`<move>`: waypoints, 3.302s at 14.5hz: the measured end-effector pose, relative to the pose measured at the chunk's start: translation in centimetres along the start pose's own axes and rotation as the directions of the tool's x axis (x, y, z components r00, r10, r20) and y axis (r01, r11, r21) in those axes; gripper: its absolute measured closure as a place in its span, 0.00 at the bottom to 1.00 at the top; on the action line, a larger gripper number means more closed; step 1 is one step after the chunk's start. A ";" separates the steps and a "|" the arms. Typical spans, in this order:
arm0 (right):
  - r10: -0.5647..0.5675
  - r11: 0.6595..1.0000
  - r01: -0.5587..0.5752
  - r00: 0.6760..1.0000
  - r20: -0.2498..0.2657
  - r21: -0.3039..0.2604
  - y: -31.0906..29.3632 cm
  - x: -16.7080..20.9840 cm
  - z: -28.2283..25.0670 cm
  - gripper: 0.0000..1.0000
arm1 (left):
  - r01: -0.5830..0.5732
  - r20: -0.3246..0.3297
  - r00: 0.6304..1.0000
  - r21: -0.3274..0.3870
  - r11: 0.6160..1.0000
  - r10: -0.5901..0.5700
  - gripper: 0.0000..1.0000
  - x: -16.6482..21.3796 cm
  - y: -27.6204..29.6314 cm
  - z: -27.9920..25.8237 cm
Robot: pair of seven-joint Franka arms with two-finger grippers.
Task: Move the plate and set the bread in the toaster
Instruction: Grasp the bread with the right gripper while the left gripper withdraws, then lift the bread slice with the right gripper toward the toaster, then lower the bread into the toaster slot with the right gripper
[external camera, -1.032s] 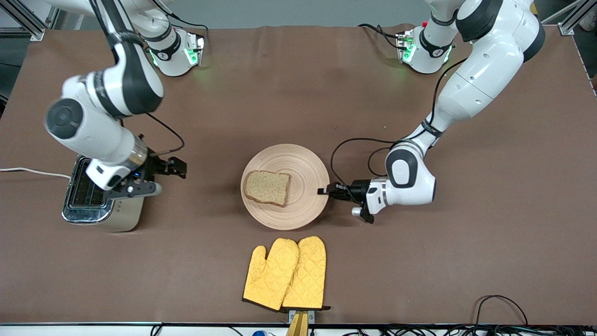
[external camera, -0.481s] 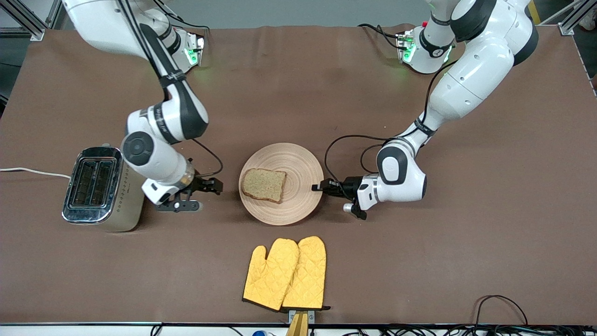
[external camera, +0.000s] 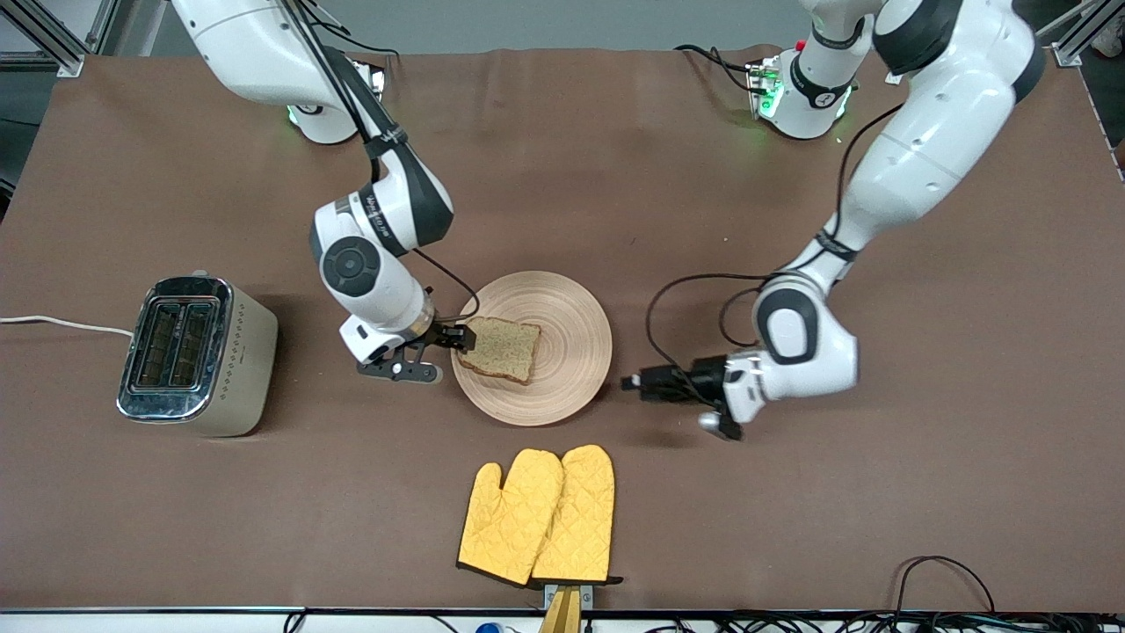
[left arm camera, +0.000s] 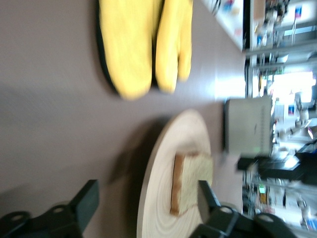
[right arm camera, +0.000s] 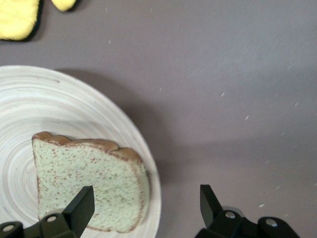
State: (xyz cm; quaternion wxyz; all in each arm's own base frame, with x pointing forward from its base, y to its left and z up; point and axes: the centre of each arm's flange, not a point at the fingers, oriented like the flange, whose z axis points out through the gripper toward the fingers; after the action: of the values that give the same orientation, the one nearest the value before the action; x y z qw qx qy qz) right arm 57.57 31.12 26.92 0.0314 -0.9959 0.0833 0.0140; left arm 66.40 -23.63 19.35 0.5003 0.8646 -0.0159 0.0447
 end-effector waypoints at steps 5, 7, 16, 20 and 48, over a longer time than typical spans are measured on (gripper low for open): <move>0.043 0.999 -0.042 0.999 0.021 -0.021 -1.1 -1.1 2.5 0.31 | 0.001 0.010 1.000 0.274 0.962 -0.004 0.00 5.4 4.3 -17.5; 0.047 0.999 -0.047 0.999 0.025 -0.028 -0.8 -1.0 3.2 0.38 | 0.010 0.026 0.999 0.354 0.935 -0.021 0.00 5.5 7.0 -23.3; 0.052 0.998 -0.051 0.998 0.025 -0.029 -0.8 -0.9 3.8 0.63 | 0.043 0.054 0.993 0.664 0.747 -0.105 0.00 1.1 20.2 -37.9; 0.059 0.998 -0.058 0.998 0.019 -0.026 -1.6 -1.5 4.2 0.72 | 0.007 0.048 0.996 0.773 0.634 -0.070 0.00 -1.7 25.3 -40.5; -0.054 0.592 0.113 0.994 0.100 -0.798 8.9 7.1 -15.8 0.97 | 0.024 0.026 0.995 0.860 0.510 -0.092 0.00 -7.2 29.3 -43.5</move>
State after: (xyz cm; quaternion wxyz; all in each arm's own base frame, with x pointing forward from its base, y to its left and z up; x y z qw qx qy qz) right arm 63.41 20.16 41.95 -0.4161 -0.9055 0.0204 0.0806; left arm 54.41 -0.70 65.56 0.0082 0.9998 0.0202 0.0006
